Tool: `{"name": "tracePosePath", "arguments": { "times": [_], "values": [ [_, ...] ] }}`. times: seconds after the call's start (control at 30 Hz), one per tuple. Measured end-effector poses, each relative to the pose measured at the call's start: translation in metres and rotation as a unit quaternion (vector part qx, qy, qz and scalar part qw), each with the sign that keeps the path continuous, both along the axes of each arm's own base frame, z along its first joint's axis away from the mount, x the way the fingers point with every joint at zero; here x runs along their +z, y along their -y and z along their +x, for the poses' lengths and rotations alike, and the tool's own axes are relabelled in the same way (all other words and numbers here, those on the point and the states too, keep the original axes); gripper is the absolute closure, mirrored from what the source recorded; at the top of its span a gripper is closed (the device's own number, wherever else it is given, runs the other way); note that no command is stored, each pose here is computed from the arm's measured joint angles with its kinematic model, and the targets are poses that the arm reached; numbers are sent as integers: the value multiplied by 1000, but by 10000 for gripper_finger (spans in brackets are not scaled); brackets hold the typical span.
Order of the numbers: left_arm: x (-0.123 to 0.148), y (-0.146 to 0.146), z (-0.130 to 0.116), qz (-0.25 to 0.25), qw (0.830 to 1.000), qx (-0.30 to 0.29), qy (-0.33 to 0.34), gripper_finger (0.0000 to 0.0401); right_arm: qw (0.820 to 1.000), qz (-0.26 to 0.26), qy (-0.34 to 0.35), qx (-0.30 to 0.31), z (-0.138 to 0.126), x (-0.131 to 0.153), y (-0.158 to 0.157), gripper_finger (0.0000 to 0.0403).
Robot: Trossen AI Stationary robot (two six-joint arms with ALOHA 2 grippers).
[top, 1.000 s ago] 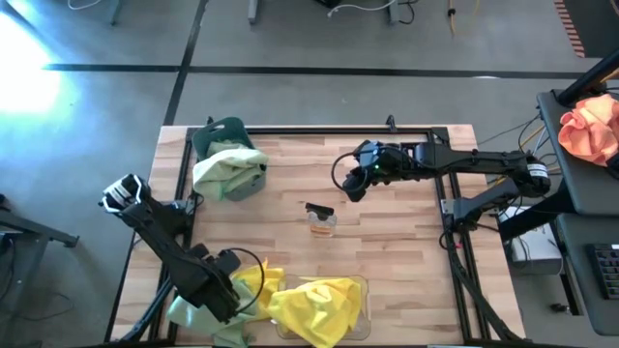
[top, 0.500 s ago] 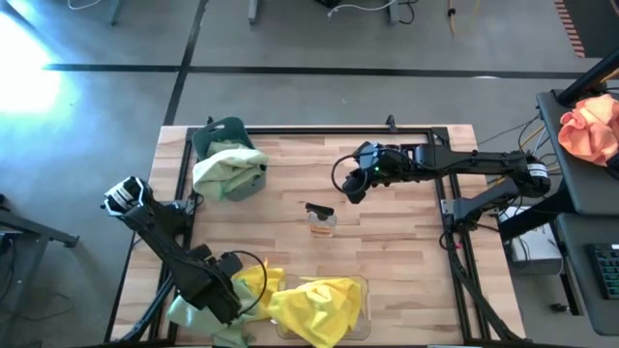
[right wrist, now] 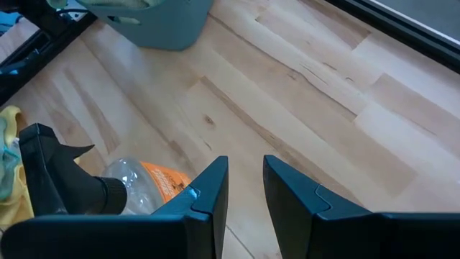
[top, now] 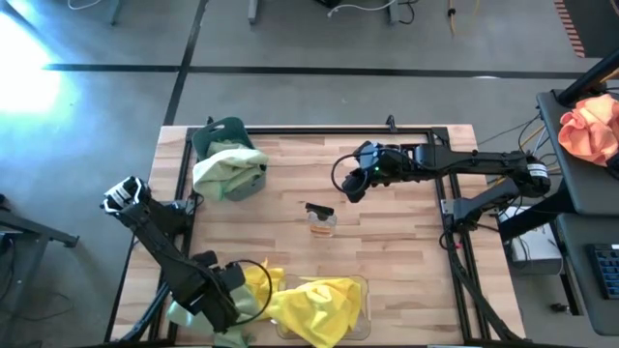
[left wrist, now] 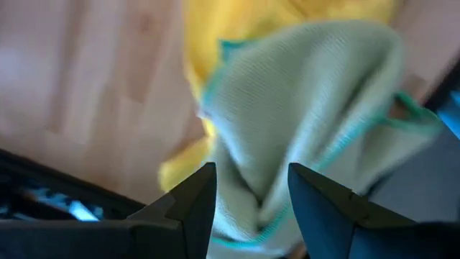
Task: Sort microfiber towel by color & place in baskets
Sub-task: Put the green towel into the green bin
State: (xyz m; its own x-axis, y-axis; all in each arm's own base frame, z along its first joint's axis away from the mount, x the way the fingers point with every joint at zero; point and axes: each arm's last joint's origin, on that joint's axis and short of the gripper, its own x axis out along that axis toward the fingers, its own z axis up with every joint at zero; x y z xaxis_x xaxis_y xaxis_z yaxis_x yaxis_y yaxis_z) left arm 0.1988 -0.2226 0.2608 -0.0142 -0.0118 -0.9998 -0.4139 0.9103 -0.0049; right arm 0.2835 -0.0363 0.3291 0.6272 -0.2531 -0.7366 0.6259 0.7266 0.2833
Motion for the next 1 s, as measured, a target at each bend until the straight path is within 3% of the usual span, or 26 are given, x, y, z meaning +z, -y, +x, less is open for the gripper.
{"name": "tracePosePath", "arguments": {
  "times": [0.13,0.4,0.73,1.0],
  "values": [
    [-1,6,2,-51,999,-16,-7,243,1000,0,0,0,0,0,0,321],
    [4,24,18,-146,987,-8,69,243,1000,-12,-6,17,0,0,0,321],
    [-10,24,18,-125,990,14,57,243,998,8,-42,41,-5,-5,-4,321],
    [-46,37,24,-97,995,-23,3,243,998,9,-48,41,-6,-6,-4,321]
  ]
}}
